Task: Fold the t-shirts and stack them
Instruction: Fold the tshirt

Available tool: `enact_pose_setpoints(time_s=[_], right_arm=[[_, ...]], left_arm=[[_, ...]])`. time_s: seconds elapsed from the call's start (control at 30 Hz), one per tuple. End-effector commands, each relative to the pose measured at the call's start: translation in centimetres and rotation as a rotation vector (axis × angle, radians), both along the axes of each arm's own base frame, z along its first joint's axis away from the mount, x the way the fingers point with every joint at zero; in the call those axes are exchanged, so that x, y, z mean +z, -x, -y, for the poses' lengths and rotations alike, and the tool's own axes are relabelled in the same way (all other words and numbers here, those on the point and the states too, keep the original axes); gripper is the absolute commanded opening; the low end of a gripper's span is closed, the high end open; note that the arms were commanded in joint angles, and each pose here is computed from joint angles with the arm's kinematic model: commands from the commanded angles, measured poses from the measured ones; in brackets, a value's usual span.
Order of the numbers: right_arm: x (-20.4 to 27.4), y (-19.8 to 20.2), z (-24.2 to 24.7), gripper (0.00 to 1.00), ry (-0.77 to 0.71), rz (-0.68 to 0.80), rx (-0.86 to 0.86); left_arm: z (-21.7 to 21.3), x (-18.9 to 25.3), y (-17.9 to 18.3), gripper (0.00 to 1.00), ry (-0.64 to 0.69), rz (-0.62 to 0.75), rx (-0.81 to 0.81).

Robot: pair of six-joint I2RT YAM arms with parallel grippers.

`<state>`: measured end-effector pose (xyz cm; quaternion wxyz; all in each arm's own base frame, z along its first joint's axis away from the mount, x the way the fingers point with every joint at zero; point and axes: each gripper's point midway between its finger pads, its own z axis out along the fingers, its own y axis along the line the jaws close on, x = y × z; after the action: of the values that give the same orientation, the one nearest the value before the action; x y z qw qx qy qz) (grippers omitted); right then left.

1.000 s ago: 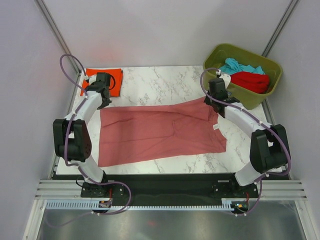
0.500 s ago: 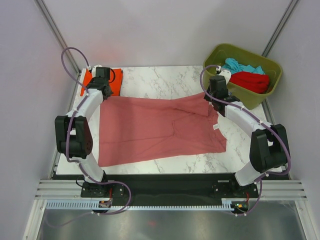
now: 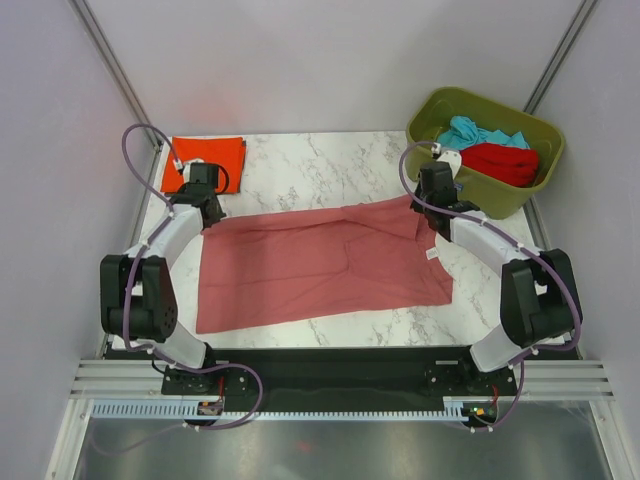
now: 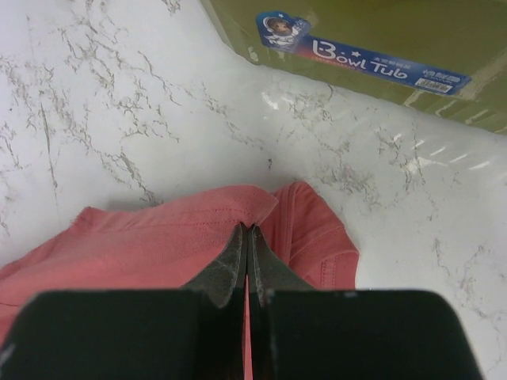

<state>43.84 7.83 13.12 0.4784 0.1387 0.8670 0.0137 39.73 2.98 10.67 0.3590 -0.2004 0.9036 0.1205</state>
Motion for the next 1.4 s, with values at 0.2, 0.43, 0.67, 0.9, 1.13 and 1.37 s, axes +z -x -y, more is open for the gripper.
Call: enact_pose_setpoints(time_s=[0.2, 0.43, 0.67, 0.9, 1.13, 1.37], right_arm=[[2.0, 1.9, 1.0, 0.00, 0.002, 0.054, 0.004], [0.4, 4.9, 1.5, 0.00, 0.012, -0.011, 0.024], [-1.5, 7.2, 1.1, 0.00, -0.017, -0.080, 0.060], [-1.4, 8.7, 1.4, 0.00, -0.015, -0.109, 0.057], [-2.7, 9.8, 1.5, 0.00, -0.027, -0.157, 0.050], [-4.7, 11.5, 1.8, 0.00, -0.043, -0.223, 0.018]], left_arm=[[0.8, -0.1, 3.8, 0.02, 0.084, -0.049, 0.031], [0.2, -1.5, 6.7, 0.02, 0.059, -0.157, 0.060], [0.2, -3.4, 8.5, 0.02, 0.068, -0.231, 0.082], [-1.2, -2.1, 9.6, 0.02, -0.009, -0.220, 0.143], [-1.1, -2.8, 10.3, 0.02, -0.009, -0.240, 0.141], [-0.4, -4.5, 11.4, 0.02, 0.019, -0.306, 0.122]])
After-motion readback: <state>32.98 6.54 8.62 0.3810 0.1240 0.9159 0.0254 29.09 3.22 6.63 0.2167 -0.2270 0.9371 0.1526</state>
